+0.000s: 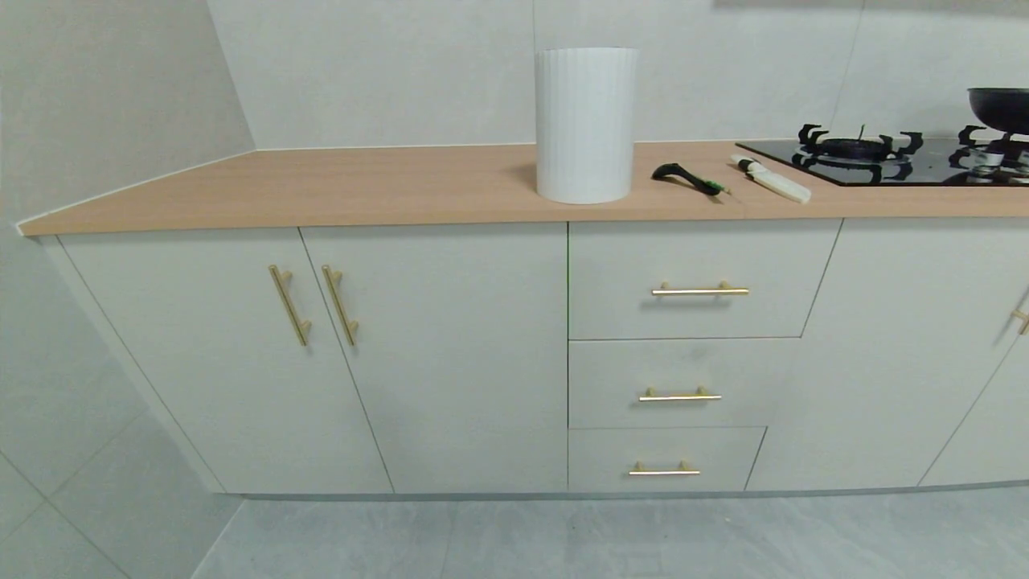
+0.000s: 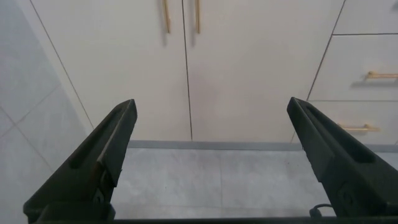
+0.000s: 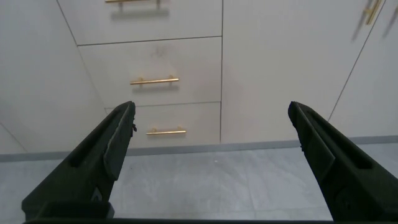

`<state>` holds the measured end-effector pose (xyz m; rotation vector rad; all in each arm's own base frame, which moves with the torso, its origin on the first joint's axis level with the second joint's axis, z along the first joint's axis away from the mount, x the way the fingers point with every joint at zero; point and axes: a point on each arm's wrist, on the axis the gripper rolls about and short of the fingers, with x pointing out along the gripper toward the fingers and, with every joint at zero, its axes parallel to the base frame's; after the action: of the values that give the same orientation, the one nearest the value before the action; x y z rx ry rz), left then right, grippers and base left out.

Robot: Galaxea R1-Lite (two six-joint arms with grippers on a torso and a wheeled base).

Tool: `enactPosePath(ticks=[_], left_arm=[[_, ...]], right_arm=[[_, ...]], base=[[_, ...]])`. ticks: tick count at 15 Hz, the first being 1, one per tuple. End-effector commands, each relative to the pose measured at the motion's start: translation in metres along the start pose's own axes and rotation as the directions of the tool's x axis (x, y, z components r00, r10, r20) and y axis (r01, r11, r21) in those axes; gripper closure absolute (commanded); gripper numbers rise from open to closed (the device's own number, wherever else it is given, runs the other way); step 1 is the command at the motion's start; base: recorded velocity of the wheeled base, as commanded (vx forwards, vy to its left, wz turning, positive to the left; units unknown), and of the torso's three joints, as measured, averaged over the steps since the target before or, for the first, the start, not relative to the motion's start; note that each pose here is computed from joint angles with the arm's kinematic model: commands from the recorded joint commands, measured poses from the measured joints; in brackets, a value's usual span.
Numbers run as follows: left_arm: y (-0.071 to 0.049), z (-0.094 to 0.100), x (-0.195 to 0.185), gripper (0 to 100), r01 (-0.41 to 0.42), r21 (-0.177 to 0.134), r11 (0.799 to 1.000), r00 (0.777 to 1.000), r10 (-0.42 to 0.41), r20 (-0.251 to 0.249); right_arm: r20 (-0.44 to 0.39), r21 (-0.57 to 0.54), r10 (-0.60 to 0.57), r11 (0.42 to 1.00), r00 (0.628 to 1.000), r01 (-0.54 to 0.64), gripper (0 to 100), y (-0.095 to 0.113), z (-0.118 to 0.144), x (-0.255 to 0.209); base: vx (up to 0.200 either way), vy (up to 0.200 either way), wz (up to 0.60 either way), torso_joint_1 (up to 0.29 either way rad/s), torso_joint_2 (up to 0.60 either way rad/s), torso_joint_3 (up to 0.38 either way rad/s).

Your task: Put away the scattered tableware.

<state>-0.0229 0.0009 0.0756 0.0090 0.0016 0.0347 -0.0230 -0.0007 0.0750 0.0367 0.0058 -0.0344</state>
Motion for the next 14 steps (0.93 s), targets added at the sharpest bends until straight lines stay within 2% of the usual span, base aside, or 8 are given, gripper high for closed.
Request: enactPosePath(ticks=[1, 9, 14], left_arm=[[0.0000, -0.0003, 0.0002, 0, -0.001, 0.002, 1.000, 1.000, 0.001, -0.002], [0.0000, -0.0003, 0.0002, 0, -0.001, -0.003, 1.000, 1.000, 0.001, -0.002], [0.0000, 0.0002, 0.0001, 0, -0.002, -0.012, 1.000, 1.000, 0.002, 0.000]], right_arm=[[0.000, 0.000, 0.001, 1.000, 1.000, -0.001, 0, 0.0000, 0.0001, 0.0001], [0.001, 0.005, -0.009, 1.000, 1.000, 0.009, 0, -0.0002, 0.0001, 0.0001], [-0.001, -0.005, -0.009, 1.000, 1.000, 0.009, 0, -0.0002, 0.0000, 0.0001]], base=[[0.200, 0.000, 0.00, 0.002, 0.01, 0.002], [0.200, 0.000, 0.00, 0.002, 0.00, 0.004], [0.000, 0.000, 0.00, 0.000, 0.00, 0.000]])
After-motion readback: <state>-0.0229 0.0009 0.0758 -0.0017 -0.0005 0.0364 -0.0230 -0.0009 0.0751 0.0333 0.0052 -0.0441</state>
